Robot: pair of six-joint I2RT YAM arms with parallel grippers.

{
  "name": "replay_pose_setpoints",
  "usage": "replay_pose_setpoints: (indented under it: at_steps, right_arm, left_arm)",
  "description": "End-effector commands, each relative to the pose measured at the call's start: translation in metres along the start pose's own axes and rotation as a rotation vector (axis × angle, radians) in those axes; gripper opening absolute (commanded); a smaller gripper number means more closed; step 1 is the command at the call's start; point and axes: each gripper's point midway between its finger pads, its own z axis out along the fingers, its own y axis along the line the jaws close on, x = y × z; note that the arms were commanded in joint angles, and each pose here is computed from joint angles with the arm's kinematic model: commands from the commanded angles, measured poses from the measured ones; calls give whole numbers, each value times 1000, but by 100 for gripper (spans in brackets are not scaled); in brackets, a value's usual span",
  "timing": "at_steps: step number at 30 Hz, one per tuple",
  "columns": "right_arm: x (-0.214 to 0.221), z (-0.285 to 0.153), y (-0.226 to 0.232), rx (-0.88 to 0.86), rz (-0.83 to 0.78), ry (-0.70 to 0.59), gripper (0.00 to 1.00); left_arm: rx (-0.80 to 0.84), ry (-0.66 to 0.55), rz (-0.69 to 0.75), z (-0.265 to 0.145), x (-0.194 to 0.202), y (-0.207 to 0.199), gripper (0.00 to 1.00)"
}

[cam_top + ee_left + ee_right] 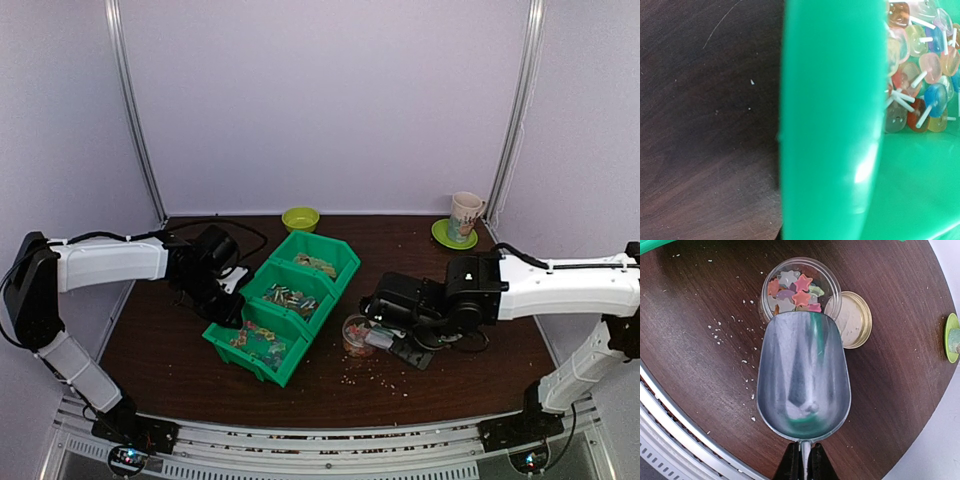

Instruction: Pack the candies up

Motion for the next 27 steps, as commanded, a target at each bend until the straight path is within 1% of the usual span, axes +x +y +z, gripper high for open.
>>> replay_pose_setpoints:
  at_steps: [1,7,11,17,22,27]
  right_arm:
    - [-4,-5,-14,72,-48,22,0]
    - [-9,-10,-23,129,-88,40,0]
    - [-17,-16,-28,142,-94,11,0]
    - [-41,-34,-31,115,-24,-149,0]
    - [-60,-49,-41,115,59,-278,0]
    - [-73,-53,-40,103,88,-341,0]
  left_arm:
    - [105,-238,38,-41,-56,-26,0]
    - [106,-237,38,-40,-56,-26,0]
    - [82,-229,32,-38,-55,-21,0]
    - [2,-220,18,-34,-53,-7,0]
    - [-27,-175,16,-17,-47,-3,0]
    - [-26,-111,35,3,-37,-8,0]
